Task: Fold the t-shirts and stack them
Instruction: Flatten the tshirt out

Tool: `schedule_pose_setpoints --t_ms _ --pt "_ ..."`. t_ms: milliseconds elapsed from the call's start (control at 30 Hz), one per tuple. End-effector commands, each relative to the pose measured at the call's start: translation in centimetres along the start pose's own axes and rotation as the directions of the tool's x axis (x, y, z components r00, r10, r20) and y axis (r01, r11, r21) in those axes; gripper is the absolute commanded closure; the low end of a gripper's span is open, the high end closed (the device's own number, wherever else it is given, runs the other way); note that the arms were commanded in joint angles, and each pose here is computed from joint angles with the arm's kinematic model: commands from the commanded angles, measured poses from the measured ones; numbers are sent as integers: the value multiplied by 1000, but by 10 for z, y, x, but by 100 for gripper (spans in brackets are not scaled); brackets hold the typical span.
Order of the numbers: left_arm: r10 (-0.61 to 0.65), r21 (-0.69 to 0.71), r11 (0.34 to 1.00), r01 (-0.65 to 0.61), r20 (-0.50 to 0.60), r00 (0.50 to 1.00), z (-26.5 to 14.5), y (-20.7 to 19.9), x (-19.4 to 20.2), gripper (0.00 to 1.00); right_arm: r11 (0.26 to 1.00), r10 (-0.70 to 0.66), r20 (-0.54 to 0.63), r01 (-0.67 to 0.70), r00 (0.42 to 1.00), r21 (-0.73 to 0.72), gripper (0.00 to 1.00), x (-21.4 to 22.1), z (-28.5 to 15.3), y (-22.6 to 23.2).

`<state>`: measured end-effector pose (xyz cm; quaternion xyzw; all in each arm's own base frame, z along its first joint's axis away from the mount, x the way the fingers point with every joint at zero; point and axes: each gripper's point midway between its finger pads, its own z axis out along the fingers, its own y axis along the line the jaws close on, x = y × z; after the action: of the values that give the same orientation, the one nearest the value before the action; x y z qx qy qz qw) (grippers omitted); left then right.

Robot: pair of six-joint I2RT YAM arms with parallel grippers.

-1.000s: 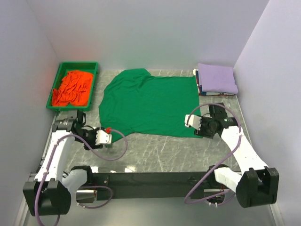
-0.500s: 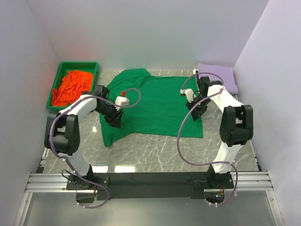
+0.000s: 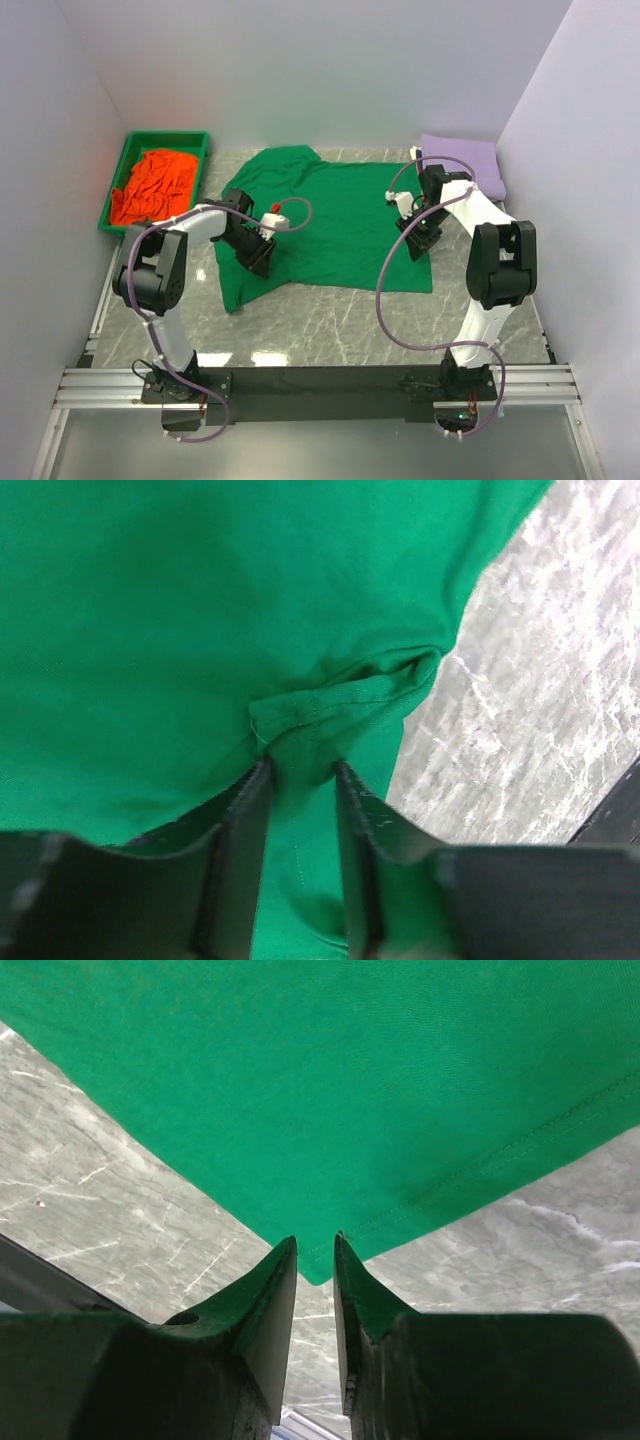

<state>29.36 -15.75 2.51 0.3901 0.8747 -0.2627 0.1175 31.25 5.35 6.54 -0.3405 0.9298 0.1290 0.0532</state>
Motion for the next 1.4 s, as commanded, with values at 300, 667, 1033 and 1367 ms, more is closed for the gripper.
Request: schedule_pose_setpoints --t_ms 300,667,1033,1367 --pt "320 41 947 -319 -41 946 3 -74 10 83 1000 6 7 -7 1000 28 72 -4 -11 -10" --pt "588 196 799 -569 -52 807 -7 -133 39 46 1000 3 -14 -3 1000 23 71 -3 -12 -10" --pt "139 -244 964 -108 111 984 -71 31 -25 62 998 30 -93 -24 995 65 73 -1 13 -12" --pt "16 -358 933 -38 -64 998 -43 82 26 77 991 68 -212 -41 975 128 77 19 43 -27"
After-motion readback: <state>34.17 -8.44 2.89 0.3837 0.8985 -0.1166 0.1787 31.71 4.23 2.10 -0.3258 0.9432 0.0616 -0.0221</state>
